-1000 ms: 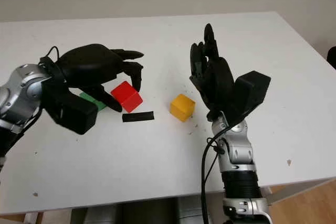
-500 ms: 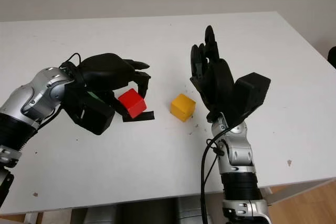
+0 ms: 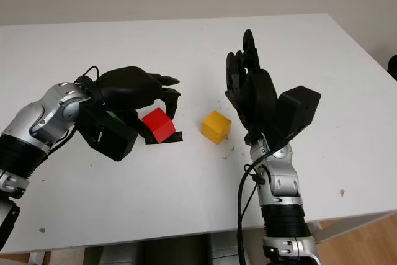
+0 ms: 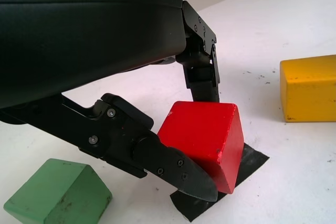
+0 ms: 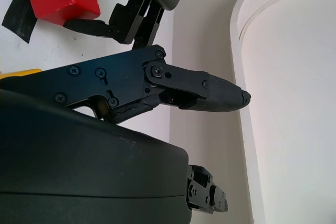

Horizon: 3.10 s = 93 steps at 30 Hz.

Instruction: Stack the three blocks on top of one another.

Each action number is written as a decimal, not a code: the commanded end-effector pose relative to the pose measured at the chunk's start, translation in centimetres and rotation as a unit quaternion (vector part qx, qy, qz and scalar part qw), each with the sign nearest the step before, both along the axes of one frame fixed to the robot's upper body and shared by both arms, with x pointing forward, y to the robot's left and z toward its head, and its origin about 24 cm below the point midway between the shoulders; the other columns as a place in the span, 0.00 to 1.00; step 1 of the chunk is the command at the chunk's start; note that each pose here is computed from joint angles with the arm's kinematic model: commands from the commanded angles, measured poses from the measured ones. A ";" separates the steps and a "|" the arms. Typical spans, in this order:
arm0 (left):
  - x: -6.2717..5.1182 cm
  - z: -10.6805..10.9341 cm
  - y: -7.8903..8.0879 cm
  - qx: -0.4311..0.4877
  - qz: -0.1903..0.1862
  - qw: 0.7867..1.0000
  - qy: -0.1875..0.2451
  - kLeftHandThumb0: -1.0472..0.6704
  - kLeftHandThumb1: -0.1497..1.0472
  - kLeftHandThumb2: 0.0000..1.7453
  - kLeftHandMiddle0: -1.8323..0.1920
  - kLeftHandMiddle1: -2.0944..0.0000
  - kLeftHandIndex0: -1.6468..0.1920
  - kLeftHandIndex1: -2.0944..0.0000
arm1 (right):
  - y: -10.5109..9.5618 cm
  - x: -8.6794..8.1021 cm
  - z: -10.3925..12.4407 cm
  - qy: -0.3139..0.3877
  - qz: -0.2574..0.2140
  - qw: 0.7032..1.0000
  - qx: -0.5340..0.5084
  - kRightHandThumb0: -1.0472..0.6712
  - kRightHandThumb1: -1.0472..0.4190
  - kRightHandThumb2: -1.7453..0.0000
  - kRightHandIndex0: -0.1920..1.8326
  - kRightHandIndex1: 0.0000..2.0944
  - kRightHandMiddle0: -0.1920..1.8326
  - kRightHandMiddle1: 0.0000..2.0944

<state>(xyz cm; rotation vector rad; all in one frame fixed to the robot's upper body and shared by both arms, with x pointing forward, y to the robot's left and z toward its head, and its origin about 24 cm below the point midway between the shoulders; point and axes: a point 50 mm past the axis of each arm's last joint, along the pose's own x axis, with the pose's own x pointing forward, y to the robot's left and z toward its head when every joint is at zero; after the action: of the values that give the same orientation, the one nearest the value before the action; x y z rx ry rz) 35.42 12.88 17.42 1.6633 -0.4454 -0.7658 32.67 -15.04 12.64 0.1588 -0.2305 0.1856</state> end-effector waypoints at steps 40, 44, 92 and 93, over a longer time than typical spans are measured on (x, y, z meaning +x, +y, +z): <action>-1.4 4.4 2.1 -0.078 0.013 0.993 0.090 0.14 0.88 0.04 1.00 1.00 0.88 0.98 | -0.3 0.0 0.8 -0.016 -0.001 1.000 0.000 0.24 0.00 0.67 0.00 0.00 0.00 0.02; -1.9 5.7 5.1 -0.238 0.040 0.964 0.110 0.10 0.97 0.11 1.00 0.99 0.87 0.97 | -0.5 0.2 1.0 -0.016 -0.005 1.000 -0.014 0.24 0.00 0.67 0.00 0.00 0.00 0.02; -6.3 -6.1 9.7 -0.710 0.221 0.668 0.037 0.16 1.00 0.35 0.99 0.97 1.00 0.98 | -4.1 3.0 8.8 -0.218 0.126 0.596 -0.762 0.28 0.20 0.97 0.24 0.05 0.30 0.06; -6.2 -6.0 9.7 -0.709 0.222 0.669 0.038 0.16 1.00 0.35 0.99 0.97 1.00 0.98 | -4.1 3.0 8.6 -0.223 0.127 0.593 -0.763 0.28 0.20 0.97 0.24 0.05 0.30 0.05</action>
<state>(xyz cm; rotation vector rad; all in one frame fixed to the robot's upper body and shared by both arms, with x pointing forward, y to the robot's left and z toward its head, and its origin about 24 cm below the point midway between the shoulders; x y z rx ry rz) 29.22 22.29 10.79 0.1611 -0.3390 0.0344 35.59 -18.93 20.47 -1.6185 -0.4560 0.6751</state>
